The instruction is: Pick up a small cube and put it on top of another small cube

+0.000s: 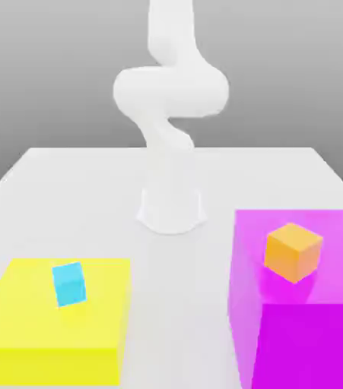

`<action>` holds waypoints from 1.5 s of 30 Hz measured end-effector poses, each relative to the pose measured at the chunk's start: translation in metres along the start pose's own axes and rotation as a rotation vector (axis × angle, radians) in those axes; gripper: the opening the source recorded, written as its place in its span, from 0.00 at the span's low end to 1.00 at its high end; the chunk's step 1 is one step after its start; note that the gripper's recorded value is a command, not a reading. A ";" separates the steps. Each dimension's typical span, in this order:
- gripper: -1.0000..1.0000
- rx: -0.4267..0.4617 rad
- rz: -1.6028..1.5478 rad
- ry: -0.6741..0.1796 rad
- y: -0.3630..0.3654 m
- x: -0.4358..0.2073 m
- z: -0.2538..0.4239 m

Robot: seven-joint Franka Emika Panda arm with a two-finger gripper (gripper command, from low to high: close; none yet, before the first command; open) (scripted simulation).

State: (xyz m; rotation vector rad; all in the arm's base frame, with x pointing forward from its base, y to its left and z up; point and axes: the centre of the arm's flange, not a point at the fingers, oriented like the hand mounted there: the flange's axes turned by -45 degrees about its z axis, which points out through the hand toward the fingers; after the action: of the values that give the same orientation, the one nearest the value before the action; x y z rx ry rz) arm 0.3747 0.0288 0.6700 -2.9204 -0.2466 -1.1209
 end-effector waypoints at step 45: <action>0.00 0.744 -1.855 -0.423 -0.328 -0.400 0.293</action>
State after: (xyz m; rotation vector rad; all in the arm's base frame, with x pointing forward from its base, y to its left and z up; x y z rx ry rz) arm 0.2278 0.3120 0.1685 -1.5323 -2.7437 0.0028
